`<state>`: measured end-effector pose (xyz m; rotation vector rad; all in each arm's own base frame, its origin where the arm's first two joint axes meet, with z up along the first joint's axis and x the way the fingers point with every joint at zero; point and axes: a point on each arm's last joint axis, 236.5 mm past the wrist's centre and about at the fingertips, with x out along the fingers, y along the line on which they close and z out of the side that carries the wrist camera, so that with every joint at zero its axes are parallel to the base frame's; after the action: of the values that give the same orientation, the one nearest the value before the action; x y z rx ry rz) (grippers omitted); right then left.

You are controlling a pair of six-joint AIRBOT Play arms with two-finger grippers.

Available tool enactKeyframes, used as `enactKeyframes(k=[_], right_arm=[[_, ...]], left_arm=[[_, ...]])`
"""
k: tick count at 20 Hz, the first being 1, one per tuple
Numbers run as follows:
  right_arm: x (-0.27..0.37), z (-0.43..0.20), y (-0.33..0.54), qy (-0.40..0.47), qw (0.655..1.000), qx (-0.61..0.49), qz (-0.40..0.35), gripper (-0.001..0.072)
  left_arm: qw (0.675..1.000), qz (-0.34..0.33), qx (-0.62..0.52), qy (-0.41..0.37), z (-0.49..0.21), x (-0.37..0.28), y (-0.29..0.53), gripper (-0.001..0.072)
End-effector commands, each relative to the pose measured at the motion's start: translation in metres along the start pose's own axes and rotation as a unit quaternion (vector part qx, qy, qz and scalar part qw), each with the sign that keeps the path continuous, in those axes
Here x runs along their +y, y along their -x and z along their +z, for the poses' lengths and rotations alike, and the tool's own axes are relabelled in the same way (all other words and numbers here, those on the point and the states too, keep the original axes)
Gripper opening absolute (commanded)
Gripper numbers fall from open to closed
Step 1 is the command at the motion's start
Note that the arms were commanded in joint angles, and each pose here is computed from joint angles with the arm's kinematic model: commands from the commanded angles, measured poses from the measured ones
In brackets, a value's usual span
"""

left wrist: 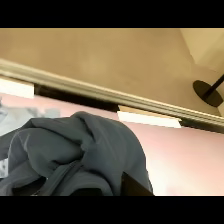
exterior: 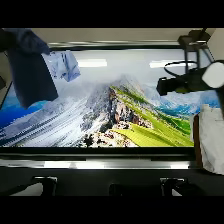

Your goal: Fold the shirts.

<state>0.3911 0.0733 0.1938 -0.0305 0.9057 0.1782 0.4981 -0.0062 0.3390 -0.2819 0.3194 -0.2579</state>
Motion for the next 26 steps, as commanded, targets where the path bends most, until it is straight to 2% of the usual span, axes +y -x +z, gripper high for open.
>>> enactKeyframes(k=[1,5,8,11,14,15,16,17,18,20,22,23,24,26], right_arm=[[-0.008,0.001,0.068,0.005,0.998,-0.061,-0.021,0.0607],[-0.006,-0.023,0.122,0.002,0.997,-0.078,-0.021,0.0608],[-0.006,-0.043,0.144,0.002,0.997,-0.072,-0.021,0.0608],[-0.006,-0.062,0.154,-0.013,0.998,-0.051,-0.021,0.0608],[-0.006,-0.072,0.153,-0.052,0.998,-0.030,-0.021,0.0608],[-0.006,-0.072,0.151,-0.064,0.997,-0.027,-0.021,0.0608],[-0.006,-0.072,0.148,-0.072,0.997,-0.023,-0.021,0.0607],[-0.006,-0.071,0.143,-0.073,0.997,-0.016,-0.021,0.0607],[-0.007,-0.064,0.135,-0.072,0.997,-0.017,-0.021,0.0608],[-0.007,-0.053,0.106,-0.073,0.997,-0.005,-0.022,0.0615],[-0.006,-0.063,0.056,-0.070,0.995,0.064,-0.020,0.0632],[-0.003,-0.075,0.026,-0.055,0.992,0.111,-0.013,0.0684],[-0.001,-0.089,-0.005,-0.038,0.987,0.158,-0.005,0.0688],[0.002,-0.121,-0.059,-0.018,0.971,0.240,0.008,0.0688]], left_arm=[[0.995,-0.061,0.026,-0.072,-0.010,-0.113,0.099,0.0030],[0.969,-0.184,0.135,-0.094,-0.094,-0.205,0.122,0.0030],[0.934,-0.245,0.241,-0.103,-0.179,-0.245,0.105,0.0030],[0.881,-0.255,0.383,-0.112,-0.298,-0.257,0.076,0.0030],[0.825,-0.218,0.500,-0.146,-0.417,-0.243,0.049,0.0031],[0.808,-0.211,0.530,-0.149,-0.444,-0.241,0.045,0.0103],[0.792,-0.195,0.562,-0.137,-0.462,-0.237,0.043,0.0505],[0.777,-0.180,0.589,-0.130,-0.468,-0.231,0.044,0.0720],[0.769,-0.170,0.601,-0.137,-0.463,-0.222,0.044,0.0720],[0.785,-0.136,0.585,-0.154,-0.424,-0.197,0.033,0.0720],[0.820,-0.097,0.543,-0.155,-0.370,-0.164,0.023,0.0720],[0.838,-0.082,0.522,-0.140,-0.346,-0.148,0.023,0.0720],[0.848,-0.066,0.511,-0.124,-0.331,-0.130,0.027,0.0720],[0.848,-0.029,0.522,-0.086,-0.329,-0.090,0.044,0.0720]])
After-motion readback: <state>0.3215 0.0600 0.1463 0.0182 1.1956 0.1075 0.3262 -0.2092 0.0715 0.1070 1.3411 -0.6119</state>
